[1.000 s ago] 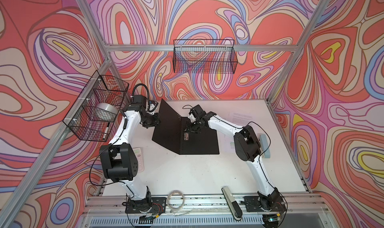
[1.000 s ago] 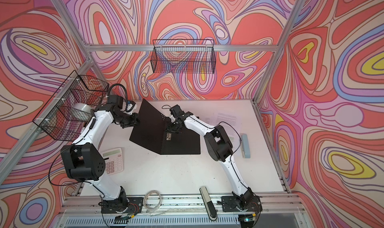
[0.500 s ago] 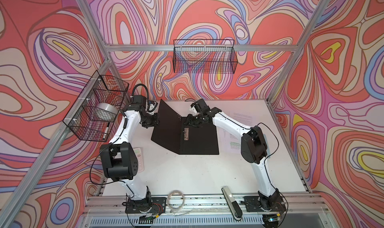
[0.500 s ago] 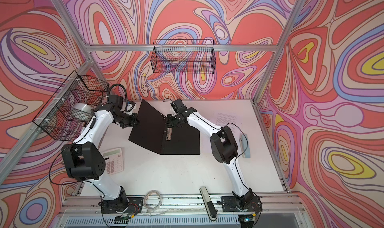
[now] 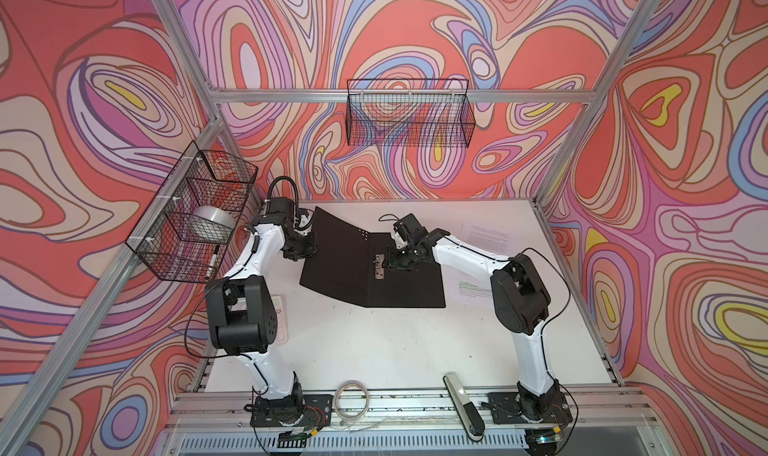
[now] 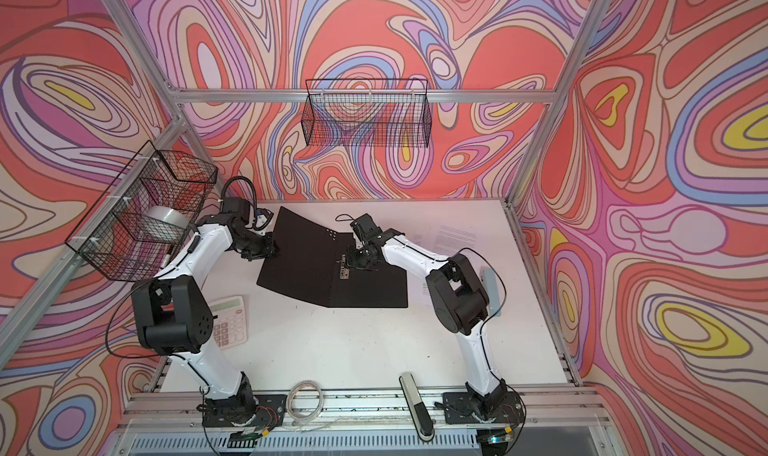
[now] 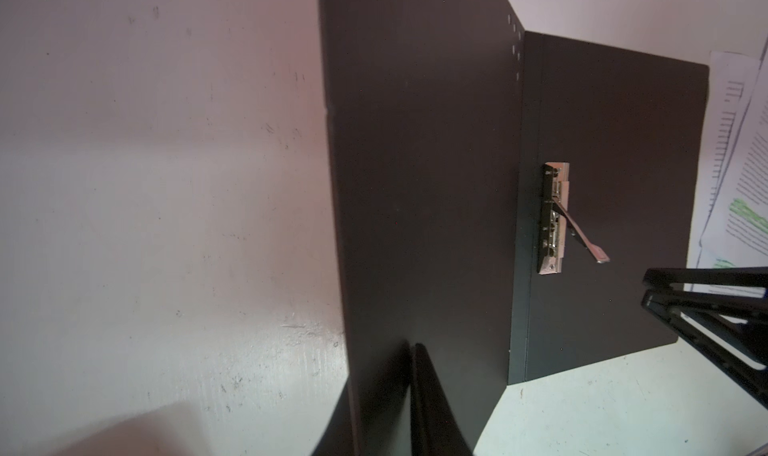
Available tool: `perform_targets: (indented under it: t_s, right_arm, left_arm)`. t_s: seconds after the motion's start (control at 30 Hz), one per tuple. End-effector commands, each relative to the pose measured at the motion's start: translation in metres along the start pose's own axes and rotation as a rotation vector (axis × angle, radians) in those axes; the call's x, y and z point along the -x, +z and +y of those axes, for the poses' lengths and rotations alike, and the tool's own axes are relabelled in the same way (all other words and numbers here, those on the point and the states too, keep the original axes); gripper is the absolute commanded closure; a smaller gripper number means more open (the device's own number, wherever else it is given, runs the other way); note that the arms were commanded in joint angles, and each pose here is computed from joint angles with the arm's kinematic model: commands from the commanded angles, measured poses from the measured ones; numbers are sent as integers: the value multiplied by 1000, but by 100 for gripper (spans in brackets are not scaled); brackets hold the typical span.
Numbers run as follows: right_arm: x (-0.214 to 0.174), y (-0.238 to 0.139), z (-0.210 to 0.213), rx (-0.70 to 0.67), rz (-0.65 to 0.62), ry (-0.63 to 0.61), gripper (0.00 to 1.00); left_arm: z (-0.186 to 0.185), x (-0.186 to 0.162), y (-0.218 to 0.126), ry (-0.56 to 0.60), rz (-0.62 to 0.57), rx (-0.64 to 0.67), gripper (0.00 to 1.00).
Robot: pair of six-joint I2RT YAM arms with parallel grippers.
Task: Put the files into the folder
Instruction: 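Lower the cover flat with the left gripper while the right gripper lifts away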
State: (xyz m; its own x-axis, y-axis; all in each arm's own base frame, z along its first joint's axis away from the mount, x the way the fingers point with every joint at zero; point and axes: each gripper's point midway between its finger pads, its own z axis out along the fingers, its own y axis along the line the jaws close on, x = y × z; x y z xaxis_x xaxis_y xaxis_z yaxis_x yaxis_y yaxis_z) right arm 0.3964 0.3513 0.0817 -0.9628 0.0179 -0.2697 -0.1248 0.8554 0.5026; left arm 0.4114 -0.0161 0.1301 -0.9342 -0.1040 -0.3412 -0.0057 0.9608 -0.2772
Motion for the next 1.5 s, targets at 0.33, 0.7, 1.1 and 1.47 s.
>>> perform_targets:
  t_s: [0.33, 0.7, 1.1, 1.47]
  right_arm:
    - [-17, 19, -50, -177, 14, 34, 64]
    - [-19, 30, -49, -155, 31, 32, 63]
    - [9, 18, 9, 41, 12, -51, 65]
    - [26, 32, 24, 73, 32, -63, 66]
  left_arm:
    - [55, -26, 44, -88, 195, 176, 64]
    - [70, -35, 48, -121, 247, 191, 43]
    - [33, -23, 1, -118, 175, 53, 42]
    - [-23, -35, -57, -17, 98, -173, 43]
